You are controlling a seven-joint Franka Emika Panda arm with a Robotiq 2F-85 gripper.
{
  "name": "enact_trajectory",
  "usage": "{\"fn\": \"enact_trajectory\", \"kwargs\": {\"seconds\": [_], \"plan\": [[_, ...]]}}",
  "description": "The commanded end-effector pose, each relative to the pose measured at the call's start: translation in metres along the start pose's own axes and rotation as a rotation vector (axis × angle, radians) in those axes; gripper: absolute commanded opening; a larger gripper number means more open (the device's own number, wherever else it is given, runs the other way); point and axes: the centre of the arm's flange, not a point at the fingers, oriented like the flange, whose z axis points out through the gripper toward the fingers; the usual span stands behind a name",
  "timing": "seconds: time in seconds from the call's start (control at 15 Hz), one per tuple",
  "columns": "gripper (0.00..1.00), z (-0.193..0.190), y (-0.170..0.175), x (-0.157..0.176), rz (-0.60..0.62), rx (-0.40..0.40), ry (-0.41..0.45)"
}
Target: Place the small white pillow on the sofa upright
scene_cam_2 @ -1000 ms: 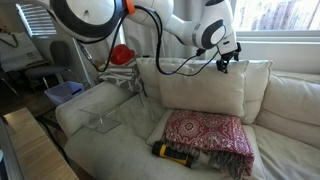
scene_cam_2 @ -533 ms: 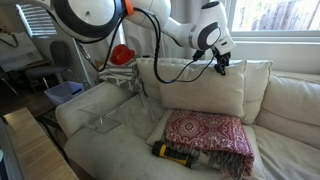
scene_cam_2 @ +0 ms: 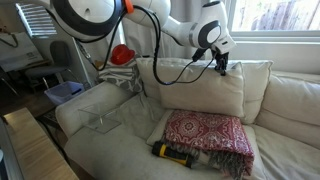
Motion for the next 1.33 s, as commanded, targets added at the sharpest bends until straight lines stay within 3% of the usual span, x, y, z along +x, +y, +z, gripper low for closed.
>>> {"fn": "enact_trajectory", "kwargs": {"seconds": [0.0,0.2,0.47,0.73,1.13,1.2,1.27], "plan": [[0.01,0.037,-0.062,0.001,-0.032,-0.097,-0.001],[0.03,0.001,-0.060,-0.025,-0.103,-0.130,0.035],[0.03,-0.029,-0.058,-0.076,-0.180,-0.159,-0.025],[0.03,-0.061,-0.060,-0.127,-0.250,-0.087,-0.077],[0.03,-0.084,-0.059,-0.202,-0.355,-0.041,-0.162],[0.14,-0.079,-0.074,-0.169,-0.328,-0.043,-0.093],[0.14,-0.080,-0.075,-0.180,-0.339,-0.039,-0.102]]}}
